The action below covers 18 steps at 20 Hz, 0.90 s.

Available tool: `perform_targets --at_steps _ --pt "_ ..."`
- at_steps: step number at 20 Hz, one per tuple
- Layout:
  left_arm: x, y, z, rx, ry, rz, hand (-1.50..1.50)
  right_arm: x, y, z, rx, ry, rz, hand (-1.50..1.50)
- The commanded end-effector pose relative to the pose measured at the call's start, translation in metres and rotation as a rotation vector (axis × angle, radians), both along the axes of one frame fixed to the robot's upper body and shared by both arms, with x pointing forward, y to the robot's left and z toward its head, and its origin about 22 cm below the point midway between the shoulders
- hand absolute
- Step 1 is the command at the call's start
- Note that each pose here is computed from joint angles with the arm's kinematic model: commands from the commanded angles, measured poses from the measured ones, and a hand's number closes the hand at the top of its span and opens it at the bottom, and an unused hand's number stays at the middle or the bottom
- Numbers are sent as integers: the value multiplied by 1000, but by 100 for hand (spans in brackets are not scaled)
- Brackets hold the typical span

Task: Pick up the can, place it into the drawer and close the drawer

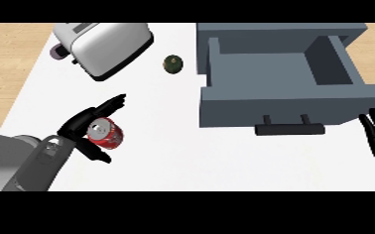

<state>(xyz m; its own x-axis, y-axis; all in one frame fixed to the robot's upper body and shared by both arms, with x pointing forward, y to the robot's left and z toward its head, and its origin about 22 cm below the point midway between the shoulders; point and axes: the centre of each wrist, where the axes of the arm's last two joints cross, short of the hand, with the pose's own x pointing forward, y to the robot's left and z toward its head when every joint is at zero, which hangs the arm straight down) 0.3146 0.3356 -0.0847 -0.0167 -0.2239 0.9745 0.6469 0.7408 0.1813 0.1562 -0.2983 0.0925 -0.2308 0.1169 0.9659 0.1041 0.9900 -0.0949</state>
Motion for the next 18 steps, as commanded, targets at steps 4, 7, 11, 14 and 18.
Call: perform_targets --at_steps 4,7,11,14,18 --pt "5 -14 0 -157 6 -127 -150 -7 10 1 4 18 -8 -150" --pt "-7 -23 -15 -179 17 -137 150 8 2 -1 8 -4 -14 -150" --pt "5 -43 -7 -207 19 -164 150 -14 -2 2 24 -19 -3 -150" --pt "-7 -37 -16 -249 54 -178 150 1 -4 5 5 -14 -25 -150" --pt "1 -42 -6 -253 52 -214 150 4 -8 0 9 -18 -20 -150"
